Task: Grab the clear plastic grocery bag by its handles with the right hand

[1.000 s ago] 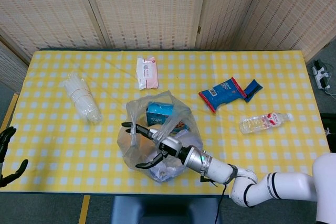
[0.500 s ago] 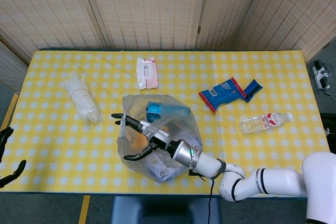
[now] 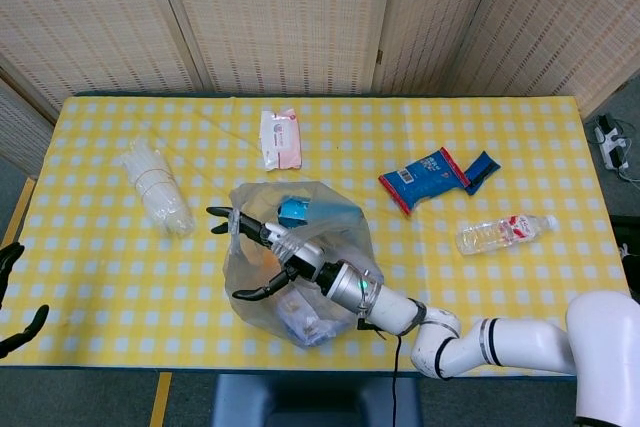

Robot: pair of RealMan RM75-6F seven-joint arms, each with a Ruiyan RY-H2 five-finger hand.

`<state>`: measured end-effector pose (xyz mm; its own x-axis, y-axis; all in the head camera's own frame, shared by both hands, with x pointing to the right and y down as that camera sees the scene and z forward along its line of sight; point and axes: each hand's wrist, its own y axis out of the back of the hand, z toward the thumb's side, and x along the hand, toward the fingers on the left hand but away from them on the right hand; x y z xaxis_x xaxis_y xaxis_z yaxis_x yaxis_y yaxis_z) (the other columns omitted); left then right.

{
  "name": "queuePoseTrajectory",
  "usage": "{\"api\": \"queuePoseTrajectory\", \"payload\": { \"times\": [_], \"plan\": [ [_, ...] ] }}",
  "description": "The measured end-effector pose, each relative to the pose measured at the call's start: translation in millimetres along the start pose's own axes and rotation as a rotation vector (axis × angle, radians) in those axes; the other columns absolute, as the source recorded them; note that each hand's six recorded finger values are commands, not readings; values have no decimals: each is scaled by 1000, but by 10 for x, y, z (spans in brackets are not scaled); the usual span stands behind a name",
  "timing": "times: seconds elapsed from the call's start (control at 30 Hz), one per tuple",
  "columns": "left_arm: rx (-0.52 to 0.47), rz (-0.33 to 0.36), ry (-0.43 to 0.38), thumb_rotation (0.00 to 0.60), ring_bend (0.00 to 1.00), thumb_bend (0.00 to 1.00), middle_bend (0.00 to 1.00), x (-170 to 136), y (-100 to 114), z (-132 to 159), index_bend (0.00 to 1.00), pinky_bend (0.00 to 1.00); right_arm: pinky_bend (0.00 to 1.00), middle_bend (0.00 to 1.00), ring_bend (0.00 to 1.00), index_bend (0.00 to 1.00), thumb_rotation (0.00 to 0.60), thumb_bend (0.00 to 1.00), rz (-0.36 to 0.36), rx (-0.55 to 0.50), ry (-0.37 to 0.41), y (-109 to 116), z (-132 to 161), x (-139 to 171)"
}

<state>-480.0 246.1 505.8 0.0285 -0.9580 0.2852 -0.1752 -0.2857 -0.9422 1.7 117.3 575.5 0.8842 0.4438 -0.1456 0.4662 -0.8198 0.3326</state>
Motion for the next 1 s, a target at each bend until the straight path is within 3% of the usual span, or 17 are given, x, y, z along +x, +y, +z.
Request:
{"api": "queuePoseTrajectory", "payload": {
  "times": [0.8, 0.93, 1.0],
  "plan": [
    [-13, 11, 4, 600, 174, 357, 136, -25, 47, -30, 48, 138, 2, 69, 137, 0, 600, 242, 78, -370, -55, -306, -140, -431],
    [-15, 12, 5, 600, 174, 356, 136, -26, 52, -35, 49, 138, 144, 168, 209, 67, 600, 243, 60, -423, -51, -290, -115, -491],
    [-16, 12, 6, 600, 174, 357, 136, -26, 57, -38, 50, 138, 329, 255, 284, 166, 600, 243, 41, -448, -46, -265, -108, -511]
  ]
}}
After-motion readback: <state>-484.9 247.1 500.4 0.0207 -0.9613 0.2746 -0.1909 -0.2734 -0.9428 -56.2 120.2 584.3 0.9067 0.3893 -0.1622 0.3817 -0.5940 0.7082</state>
